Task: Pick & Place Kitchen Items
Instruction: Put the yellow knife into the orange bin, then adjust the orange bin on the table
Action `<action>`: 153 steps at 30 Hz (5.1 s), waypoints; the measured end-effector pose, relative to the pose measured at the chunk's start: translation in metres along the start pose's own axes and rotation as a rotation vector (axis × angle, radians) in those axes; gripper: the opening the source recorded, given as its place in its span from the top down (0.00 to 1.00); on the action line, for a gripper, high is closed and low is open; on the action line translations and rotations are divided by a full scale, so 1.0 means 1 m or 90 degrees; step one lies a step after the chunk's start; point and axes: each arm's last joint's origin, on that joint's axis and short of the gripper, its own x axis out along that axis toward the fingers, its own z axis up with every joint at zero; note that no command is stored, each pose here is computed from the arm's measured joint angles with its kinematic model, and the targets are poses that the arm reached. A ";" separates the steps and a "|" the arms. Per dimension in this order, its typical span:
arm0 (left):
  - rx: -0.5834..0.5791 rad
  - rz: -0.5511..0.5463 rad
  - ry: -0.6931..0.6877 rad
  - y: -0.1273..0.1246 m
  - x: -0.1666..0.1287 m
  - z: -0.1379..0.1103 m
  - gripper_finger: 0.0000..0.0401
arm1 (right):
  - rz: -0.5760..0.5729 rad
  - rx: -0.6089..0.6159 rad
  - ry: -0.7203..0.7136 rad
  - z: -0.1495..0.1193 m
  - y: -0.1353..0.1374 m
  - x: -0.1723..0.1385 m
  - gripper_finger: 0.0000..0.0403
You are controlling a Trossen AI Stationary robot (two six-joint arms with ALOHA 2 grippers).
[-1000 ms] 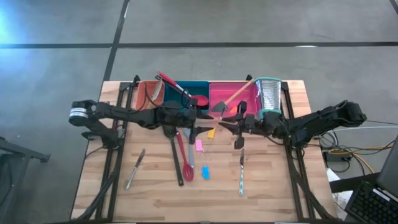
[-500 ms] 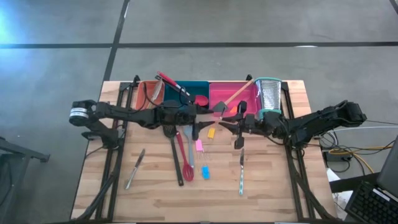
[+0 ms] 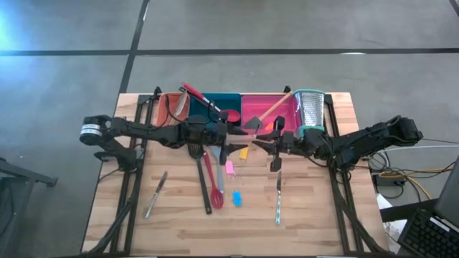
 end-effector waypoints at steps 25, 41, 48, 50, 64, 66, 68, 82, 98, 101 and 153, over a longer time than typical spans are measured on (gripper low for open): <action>0.005 -0.036 0.026 0.002 0.036 -0.010 0.79 | 0.003 0.002 0.003 -0.001 0.000 0.000 0.90; 0.000 -0.025 0.070 0.001 0.020 0.004 0.79 | 0.002 0.021 0.034 -0.005 0.000 -0.001 0.70; 0.051 0.138 0.185 0.005 -0.024 0.026 0.79 | -0.002 0.016 0.083 -0.011 -0.001 -0.003 0.54; 0.068 0.217 0.231 0.007 -0.040 0.031 0.79 | -0.002 0.015 0.087 -0.011 -0.001 -0.003 0.53; 0.025 0.565 0.377 0.042 -0.140 0.036 0.79 | -0.046 0.013 0.094 -0.012 -0.003 -0.003 0.58; 0.014 0.590 0.383 0.047 -0.149 0.029 0.79 | -0.050 0.010 0.094 -0.012 -0.003 -0.003 0.57; 0.006 0.607 0.395 0.052 -0.157 0.021 0.79 | -0.051 0.010 0.095 -0.012 -0.003 -0.003 0.57; -0.110 0.612 0.427 0.089 -0.193 -0.053 0.79 | -0.061 0.017 0.108 -0.014 -0.007 -0.003 0.58; -0.223 0.643 0.460 0.106 -0.224 -0.114 0.79 | -0.062 0.018 0.119 -0.016 -0.007 -0.003 0.60; -0.246 0.636 0.481 0.109 -0.224 -0.121 0.79 | -0.064 0.018 0.119 -0.016 -0.007 -0.003 0.60; -0.295 0.681 0.597 0.107 -0.235 -0.044 0.42 | -0.066 0.019 0.132 -0.018 -0.007 -0.004 0.64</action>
